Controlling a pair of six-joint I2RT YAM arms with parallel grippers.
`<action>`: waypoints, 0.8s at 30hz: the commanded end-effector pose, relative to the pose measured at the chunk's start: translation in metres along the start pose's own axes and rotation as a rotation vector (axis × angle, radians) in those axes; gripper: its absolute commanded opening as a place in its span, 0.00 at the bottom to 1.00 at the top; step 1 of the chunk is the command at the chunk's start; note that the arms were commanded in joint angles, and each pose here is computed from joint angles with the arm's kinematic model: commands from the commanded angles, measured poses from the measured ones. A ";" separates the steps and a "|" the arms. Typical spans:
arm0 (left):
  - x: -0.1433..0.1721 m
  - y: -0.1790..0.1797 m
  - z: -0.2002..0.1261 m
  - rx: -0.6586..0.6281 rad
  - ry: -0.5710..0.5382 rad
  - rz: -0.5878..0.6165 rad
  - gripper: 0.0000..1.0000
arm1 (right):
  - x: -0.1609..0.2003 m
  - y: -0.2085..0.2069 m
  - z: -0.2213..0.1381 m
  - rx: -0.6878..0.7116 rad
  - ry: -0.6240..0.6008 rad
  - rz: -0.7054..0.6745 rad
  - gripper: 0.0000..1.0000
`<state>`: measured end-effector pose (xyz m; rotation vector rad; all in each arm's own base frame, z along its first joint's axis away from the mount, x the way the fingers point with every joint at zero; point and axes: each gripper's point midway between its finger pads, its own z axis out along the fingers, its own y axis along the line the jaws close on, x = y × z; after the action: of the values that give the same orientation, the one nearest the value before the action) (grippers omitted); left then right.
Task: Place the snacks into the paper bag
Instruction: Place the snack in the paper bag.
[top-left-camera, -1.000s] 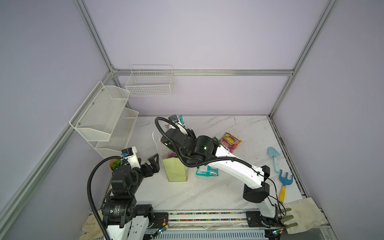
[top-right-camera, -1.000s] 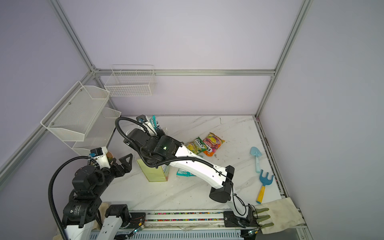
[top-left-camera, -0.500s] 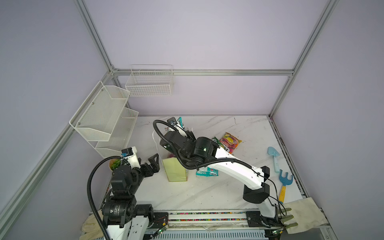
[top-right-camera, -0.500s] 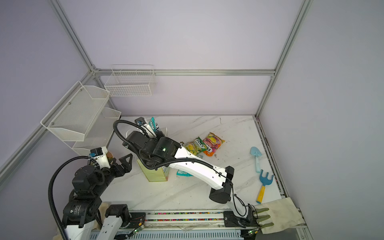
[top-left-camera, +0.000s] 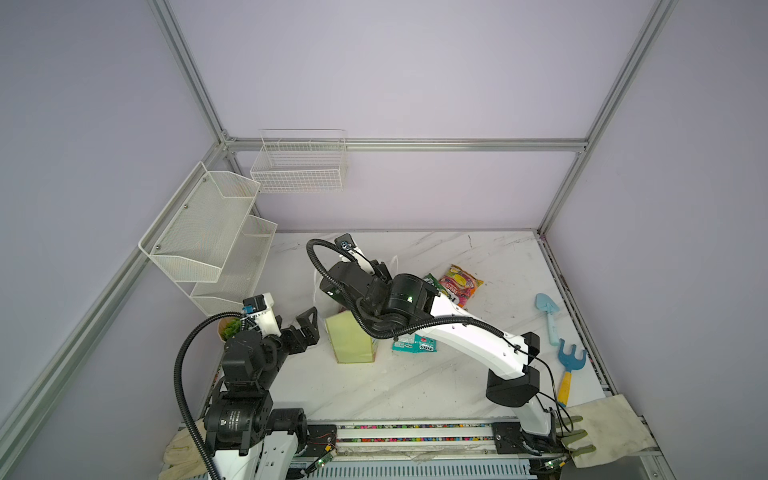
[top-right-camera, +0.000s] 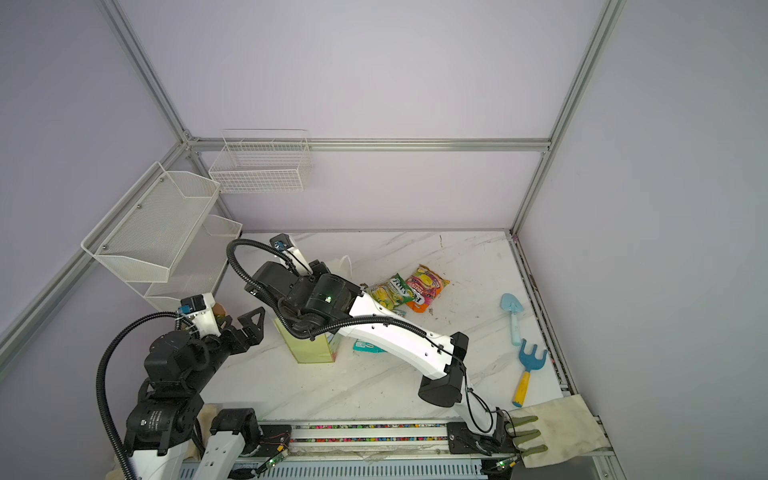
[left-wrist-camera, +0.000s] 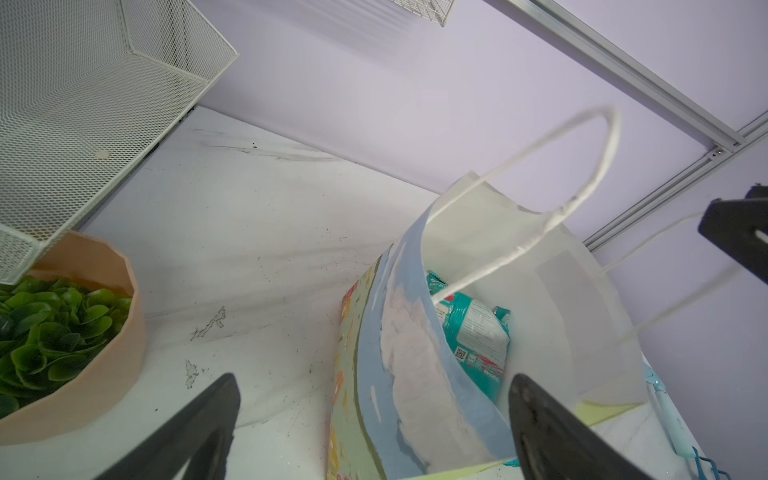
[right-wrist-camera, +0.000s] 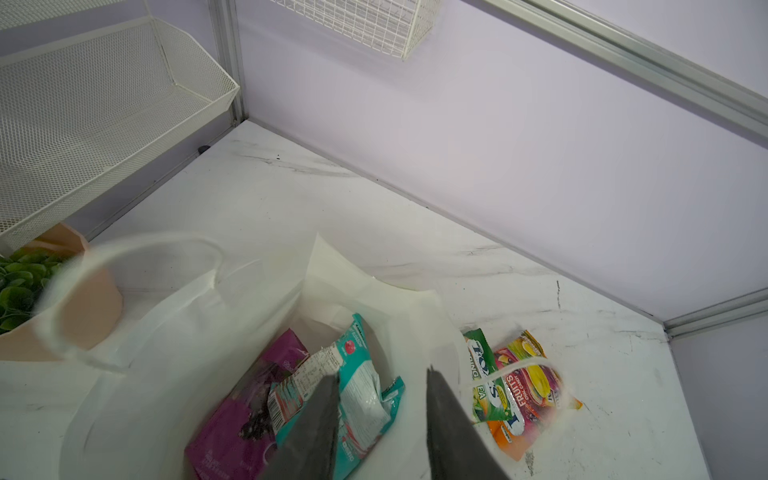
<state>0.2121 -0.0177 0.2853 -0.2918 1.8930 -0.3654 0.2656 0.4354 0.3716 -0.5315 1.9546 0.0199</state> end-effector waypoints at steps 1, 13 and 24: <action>0.006 0.003 0.007 0.000 0.005 -0.003 1.00 | -0.011 -0.010 -0.014 -0.012 -0.029 0.040 0.38; 0.006 0.003 0.006 0.001 0.003 -0.003 1.00 | -0.034 -0.016 -0.037 -0.102 -0.089 0.156 0.50; 0.005 0.002 0.005 0.003 -0.001 -0.003 1.00 | -0.018 -0.121 -0.028 -0.031 -0.038 0.491 0.70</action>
<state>0.2121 -0.0176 0.2853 -0.2927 1.8929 -0.3649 0.2678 0.3622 0.4299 -0.2454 1.9581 0.2959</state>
